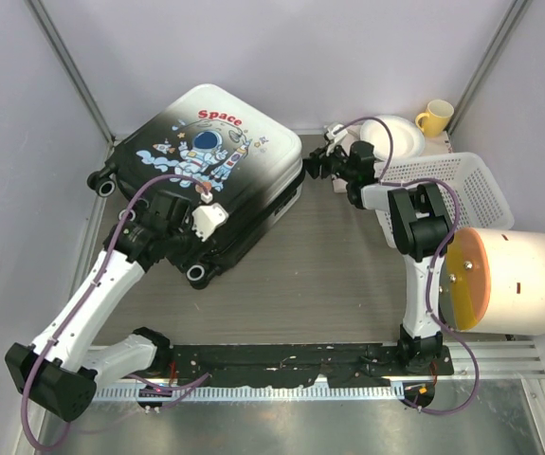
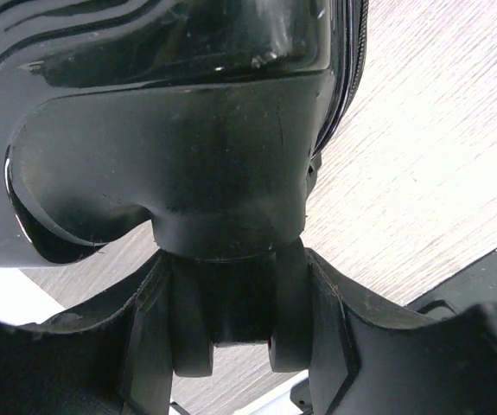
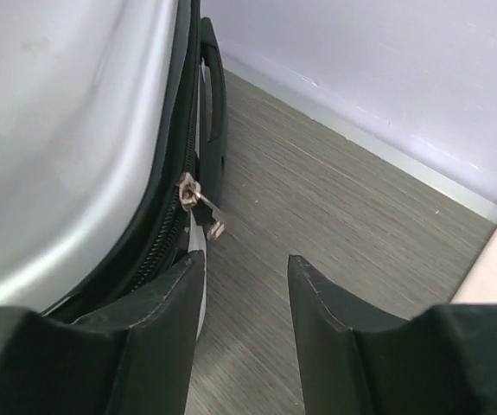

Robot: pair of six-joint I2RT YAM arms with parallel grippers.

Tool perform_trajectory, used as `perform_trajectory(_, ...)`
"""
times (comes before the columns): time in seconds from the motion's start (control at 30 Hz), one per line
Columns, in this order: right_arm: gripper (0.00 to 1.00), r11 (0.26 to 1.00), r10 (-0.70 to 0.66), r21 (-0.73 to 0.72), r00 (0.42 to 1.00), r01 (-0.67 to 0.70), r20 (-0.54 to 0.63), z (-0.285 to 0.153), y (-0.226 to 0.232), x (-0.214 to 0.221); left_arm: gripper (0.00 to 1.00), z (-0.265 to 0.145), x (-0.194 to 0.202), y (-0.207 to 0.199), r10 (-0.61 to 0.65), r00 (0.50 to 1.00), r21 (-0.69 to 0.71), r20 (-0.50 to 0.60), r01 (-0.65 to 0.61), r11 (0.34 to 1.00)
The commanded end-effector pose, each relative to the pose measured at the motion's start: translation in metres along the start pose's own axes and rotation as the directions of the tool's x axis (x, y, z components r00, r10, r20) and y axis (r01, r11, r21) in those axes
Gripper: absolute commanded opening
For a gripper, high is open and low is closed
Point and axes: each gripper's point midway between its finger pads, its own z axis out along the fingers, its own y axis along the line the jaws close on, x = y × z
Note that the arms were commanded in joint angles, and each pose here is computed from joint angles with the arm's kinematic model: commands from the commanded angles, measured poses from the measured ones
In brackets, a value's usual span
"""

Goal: Open, take out, and arrange the luggage

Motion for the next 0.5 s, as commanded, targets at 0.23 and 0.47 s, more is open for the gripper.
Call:
perform_trajectory(0.23, 0.65, 0.979, 0.153, 0.139, 0.988, -0.152, 0.003, -0.014, -0.035, -0.065, 0.82, -0.086, -0.07, -0.004, -0.294, 0.916, 0.189, 0.273, 0.248, 0.95)
perform_trajectory(0.47, 0.65, 0.945, 0.261, 0.199, 0.965, -0.259, 0.019, 0.004, -0.062, -0.066, 0.88, -0.112, -0.086, 0.086, -0.648, 0.615, 0.011, 0.45, 0.721, 0.693)
